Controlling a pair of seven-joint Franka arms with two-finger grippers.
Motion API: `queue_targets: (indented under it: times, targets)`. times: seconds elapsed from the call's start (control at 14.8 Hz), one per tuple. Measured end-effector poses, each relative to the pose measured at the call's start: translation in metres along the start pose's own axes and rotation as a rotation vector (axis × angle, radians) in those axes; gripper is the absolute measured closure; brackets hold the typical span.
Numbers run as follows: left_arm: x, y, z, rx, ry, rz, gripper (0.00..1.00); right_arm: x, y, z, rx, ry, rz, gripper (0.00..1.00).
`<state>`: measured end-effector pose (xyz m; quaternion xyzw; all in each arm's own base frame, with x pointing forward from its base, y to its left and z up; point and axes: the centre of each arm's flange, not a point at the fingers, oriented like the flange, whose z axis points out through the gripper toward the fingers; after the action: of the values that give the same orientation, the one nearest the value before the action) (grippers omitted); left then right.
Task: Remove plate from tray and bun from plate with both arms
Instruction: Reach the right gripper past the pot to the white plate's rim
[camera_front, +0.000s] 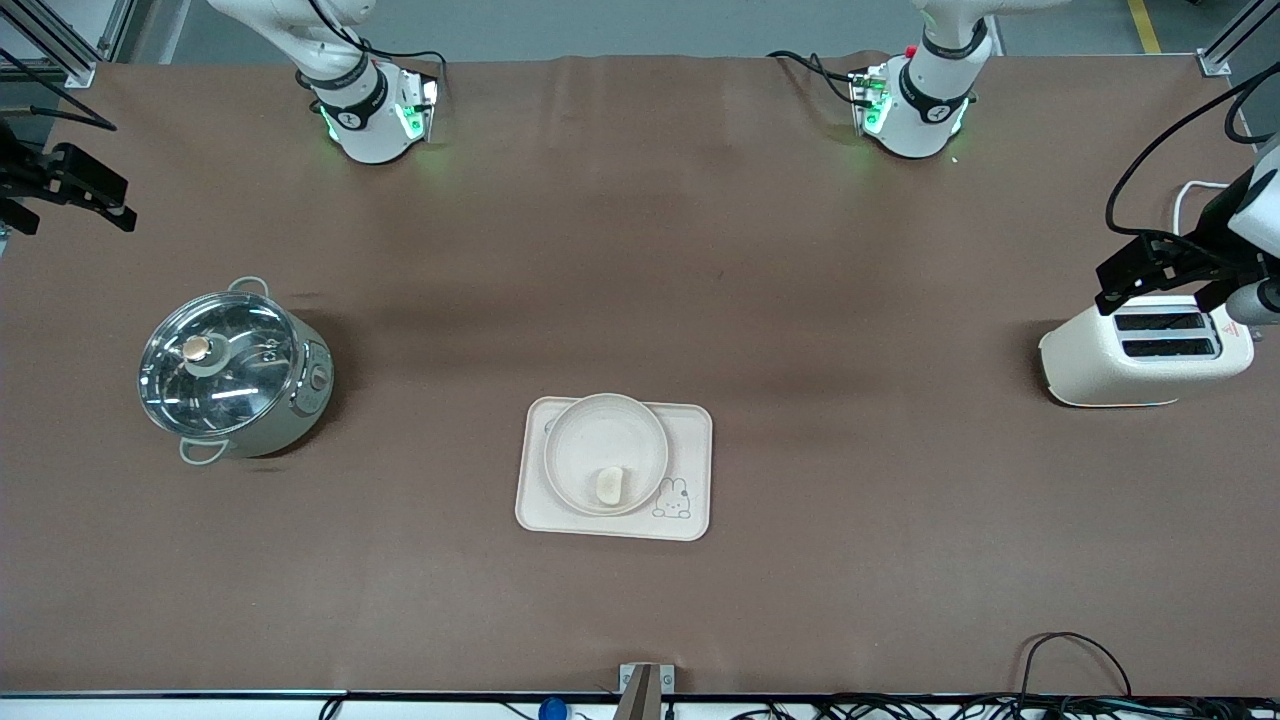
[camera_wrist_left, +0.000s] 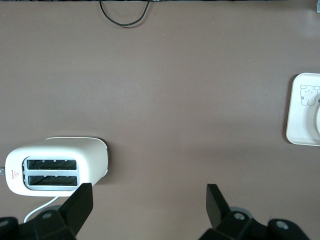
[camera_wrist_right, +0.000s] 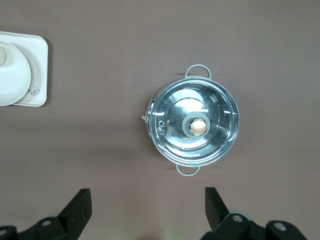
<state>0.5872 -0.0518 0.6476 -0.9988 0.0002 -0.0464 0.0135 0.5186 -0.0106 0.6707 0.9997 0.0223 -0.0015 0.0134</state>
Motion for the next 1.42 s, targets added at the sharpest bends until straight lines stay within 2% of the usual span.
queue_targets:
  times: [0.61, 0.81, 1.15, 1.42]
  targets:
    - [0.000, 0.000, 0.000, 0.000, 0.000, -0.001, 0.00, 0.001, 0.002, 0.000, 0.001, 0.004, 0.010, 0.00]
    - [0.000, 0.000, 0.000, 0.000, 0.000, -0.001, 0.00, 0.012, -0.002, 0.015, 0.057, 0.011, 0.010, 0.00]
    - [0.000, 0.000, 0.000, 0.000, 0.000, -0.001, 0.00, 0.076, -0.021, 0.107, 0.168, -0.013, 0.001, 0.00]
    - [0.000, 0.000, 0.000, 0.000, 0.000, -0.001, 0.00, 0.121, -0.099, 0.194, 0.238, -0.043, 0.009, 0.00]
